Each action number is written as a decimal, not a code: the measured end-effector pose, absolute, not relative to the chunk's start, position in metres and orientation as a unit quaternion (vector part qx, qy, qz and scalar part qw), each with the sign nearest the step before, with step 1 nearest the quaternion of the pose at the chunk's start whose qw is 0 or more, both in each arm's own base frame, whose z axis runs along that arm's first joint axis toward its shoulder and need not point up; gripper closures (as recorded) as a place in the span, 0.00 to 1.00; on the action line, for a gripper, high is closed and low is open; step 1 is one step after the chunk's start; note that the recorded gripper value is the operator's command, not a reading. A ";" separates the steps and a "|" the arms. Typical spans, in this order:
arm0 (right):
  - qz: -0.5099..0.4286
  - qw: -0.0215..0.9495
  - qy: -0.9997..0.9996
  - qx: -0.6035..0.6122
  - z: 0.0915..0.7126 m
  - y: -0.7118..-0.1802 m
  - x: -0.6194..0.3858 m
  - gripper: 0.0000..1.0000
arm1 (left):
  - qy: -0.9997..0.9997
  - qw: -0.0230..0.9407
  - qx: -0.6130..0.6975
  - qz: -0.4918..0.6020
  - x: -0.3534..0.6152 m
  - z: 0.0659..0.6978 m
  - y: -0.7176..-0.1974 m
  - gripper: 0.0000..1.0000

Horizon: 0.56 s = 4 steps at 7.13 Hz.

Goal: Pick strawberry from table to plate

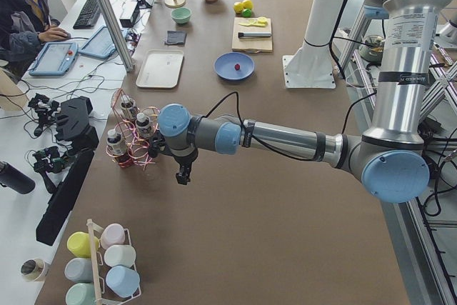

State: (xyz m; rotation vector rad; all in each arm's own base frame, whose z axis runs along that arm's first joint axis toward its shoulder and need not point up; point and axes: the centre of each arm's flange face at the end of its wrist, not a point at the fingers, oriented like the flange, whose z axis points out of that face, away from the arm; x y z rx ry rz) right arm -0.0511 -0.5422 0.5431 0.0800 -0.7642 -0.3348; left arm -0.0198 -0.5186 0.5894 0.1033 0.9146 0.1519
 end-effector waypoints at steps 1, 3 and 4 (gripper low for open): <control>-0.172 0.913 -0.368 0.029 0.583 -0.536 -0.009 0.00 | 0.442 0.893 0.052 0.065 -0.038 0.602 -0.513 0.03; -0.182 0.908 -0.377 0.011 0.636 -0.529 0.024 0.00 | 0.432 0.898 0.058 0.055 -0.056 0.611 -0.505 0.03; -0.183 0.906 -0.382 0.010 0.644 -0.529 0.029 0.00 | 0.422 0.903 0.063 0.056 -0.060 0.610 -0.502 0.03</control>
